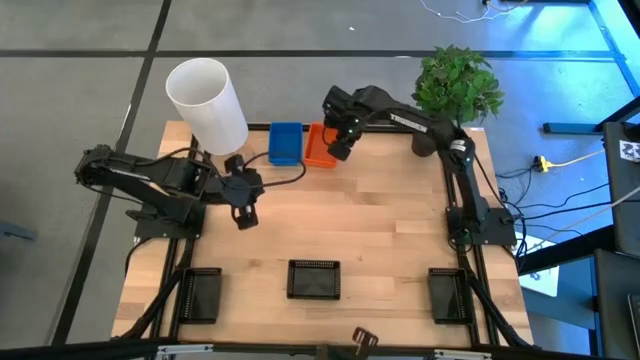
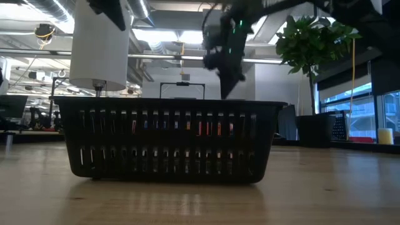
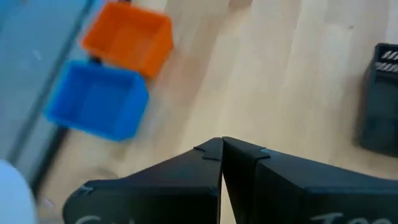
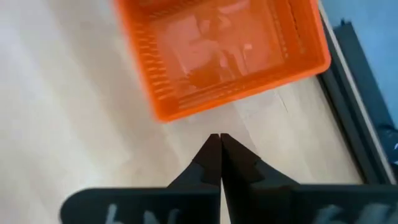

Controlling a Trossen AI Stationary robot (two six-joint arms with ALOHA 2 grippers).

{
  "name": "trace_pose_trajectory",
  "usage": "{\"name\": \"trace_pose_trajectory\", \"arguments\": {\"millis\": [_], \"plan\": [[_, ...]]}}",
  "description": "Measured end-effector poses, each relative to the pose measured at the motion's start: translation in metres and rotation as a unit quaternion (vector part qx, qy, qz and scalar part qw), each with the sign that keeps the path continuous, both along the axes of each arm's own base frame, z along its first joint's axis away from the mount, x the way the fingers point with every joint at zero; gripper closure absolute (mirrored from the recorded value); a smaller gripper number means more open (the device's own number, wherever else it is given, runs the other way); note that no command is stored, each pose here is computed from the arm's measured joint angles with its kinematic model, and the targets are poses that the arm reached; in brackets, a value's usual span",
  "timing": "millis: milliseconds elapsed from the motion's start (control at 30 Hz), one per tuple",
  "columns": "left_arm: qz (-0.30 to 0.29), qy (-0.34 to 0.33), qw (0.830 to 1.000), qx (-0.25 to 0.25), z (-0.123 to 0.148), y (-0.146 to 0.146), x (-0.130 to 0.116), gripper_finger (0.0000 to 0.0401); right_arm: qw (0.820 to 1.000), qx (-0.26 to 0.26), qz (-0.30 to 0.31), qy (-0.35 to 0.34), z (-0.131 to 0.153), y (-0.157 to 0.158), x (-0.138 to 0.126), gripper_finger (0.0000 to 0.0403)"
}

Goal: Stack baskets by color
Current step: Adjust the orange baskets on the table, then move the left black basket to the middle left of the table

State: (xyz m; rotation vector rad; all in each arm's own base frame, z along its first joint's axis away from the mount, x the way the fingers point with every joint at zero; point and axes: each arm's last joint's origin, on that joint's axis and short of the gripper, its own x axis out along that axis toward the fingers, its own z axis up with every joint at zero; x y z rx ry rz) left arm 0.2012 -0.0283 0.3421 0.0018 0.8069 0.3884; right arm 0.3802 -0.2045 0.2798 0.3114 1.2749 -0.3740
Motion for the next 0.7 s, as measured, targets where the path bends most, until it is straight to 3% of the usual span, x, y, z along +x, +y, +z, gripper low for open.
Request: {"name": "trace_pose_trajectory", "arguments": {"millis": [233,467,700], "plan": [[0.053,0.06,0.988,-0.135,-0.011,-0.015,-0.017,0.0401,0.995,-0.036,0.068,-0.068,0.067,0.059,-0.008,0.0403],[0.08,0.122,0.948,-0.284,-0.015,-0.046,-0.034,0.0401,0.987,-0.033,0.094,-0.125,0.106,0.119,-0.02,0.0403],[0.075,0.155,0.931,-0.323,-0.017,-0.065,-0.042,0.0394,0.975,-0.032,0.131,-0.178,0.127,0.162,-0.023,0.0403]]}}
